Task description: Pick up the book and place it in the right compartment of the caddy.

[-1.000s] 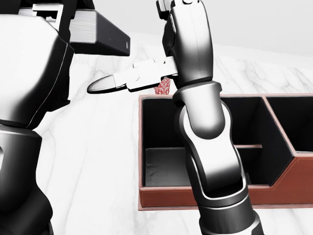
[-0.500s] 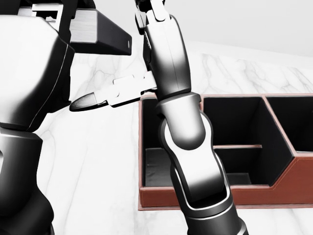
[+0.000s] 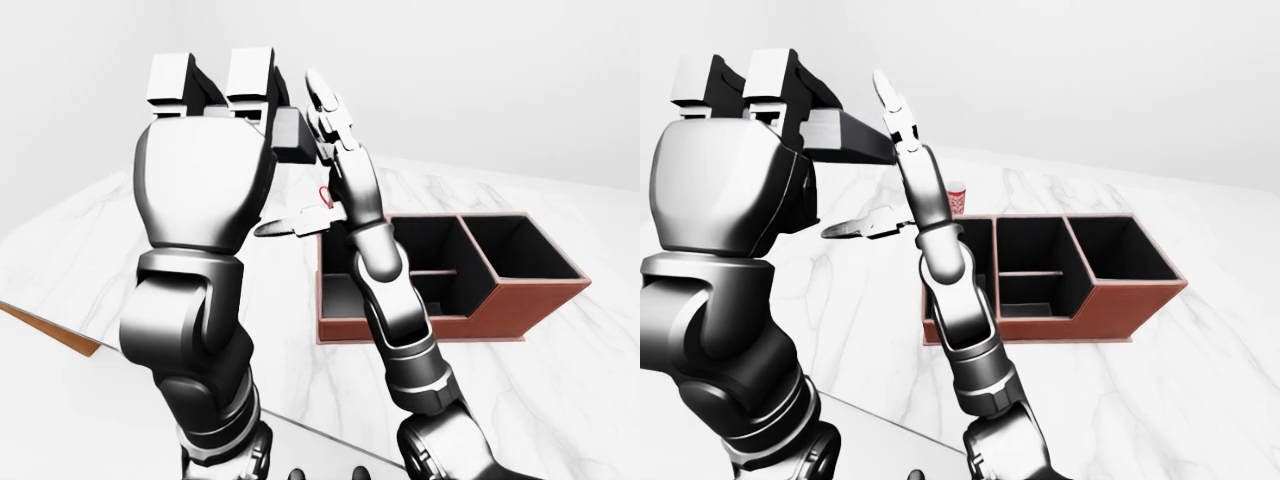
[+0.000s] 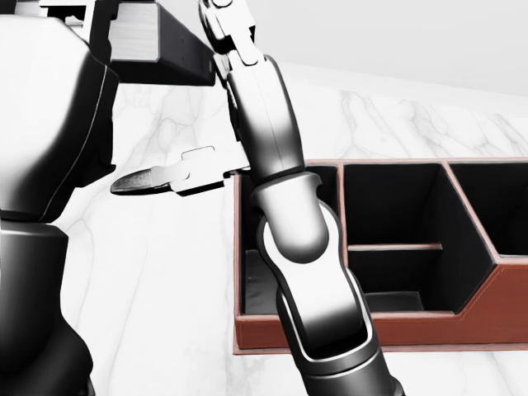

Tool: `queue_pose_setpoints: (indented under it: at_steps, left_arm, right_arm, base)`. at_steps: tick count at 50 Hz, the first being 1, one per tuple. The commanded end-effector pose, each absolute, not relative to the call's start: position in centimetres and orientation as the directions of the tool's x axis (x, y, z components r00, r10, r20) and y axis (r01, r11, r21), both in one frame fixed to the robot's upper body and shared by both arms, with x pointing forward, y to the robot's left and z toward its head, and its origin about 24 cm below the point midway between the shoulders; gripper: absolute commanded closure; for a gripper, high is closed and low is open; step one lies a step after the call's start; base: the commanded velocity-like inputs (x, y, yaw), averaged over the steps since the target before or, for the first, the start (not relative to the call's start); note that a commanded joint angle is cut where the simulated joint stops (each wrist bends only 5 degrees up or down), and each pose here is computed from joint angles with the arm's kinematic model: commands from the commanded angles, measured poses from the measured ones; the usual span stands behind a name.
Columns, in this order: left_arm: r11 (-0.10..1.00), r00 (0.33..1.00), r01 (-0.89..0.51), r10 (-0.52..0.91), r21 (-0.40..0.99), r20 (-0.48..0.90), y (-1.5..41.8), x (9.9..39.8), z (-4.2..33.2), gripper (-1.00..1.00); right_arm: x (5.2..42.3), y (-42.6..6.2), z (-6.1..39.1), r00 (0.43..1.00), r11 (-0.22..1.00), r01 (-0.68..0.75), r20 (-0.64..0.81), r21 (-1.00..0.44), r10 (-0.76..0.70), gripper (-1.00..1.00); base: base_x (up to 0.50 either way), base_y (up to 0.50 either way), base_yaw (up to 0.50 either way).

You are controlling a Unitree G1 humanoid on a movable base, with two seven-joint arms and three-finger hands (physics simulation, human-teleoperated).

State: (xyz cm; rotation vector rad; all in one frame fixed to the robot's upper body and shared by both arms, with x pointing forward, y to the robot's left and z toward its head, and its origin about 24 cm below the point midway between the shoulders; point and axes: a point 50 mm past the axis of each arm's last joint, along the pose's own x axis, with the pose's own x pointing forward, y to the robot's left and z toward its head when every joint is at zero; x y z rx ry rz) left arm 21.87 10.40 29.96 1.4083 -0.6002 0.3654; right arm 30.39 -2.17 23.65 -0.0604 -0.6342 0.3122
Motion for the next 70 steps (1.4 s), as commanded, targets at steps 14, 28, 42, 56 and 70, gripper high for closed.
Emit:
queue_pose_setpoints:
  at_steps: [14, 28, 42, 56, 70]
  left_arm:
    - [0.147, 0.787, -0.595, -0.089, 0.790, 0.610, 10.2, 21.1, 30.1, 1.00]
    - [0.151, 0.786, -0.596, -0.087, 0.788, 0.612, 10.2, 21.1, 30.1, 1.00]
    - [0.151, 0.784, -0.599, -0.087, 0.786, 0.614, 10.3, 21.2, 30.3, 1.00]
    - [0.207, 0.815, -0.550, -0.080, 0.809, 0.574, 9.9, 21.3, 29.3, -1.00]
    - [0.236, 0.820, -0.540, -0.069, 0.808, 0.568, 9.8, 21.3, 29.2, -1.00]
  right_arm:
    - [30.3, -1.8, 22.3, 0.776, 0.939, -0.311, 0.531, -0.144, 0.339, 1.00]
    - [30.0, -1.8, 22.5, 0.768, 0.940, -0.311, 0.545, -0.143, 0.337, 1.00]
    - [29.9, -1.8, 22.5, 0.767, 0.940, -0.310, 0.545, -0.143, 0.337, 1.00]
    - [29.9, -1.8, 22.0, 0.778, 0.940, -0.312, 0.530, -0.139, 0.337, 1.00]
    - [29.9, -1.6, 21.7, 0.782, 0.938, -0.317, 0.521, -0.141, 0.343, 1.00]
  base:
    - [0.00, 0.00, 0.00]
    - [0.00, 0.00, 0.00]
    - [0.00, 0.00, 0.00]
    - [0.00, 0.00, 0.00]
    - [0.00, 0.00, 0.00]
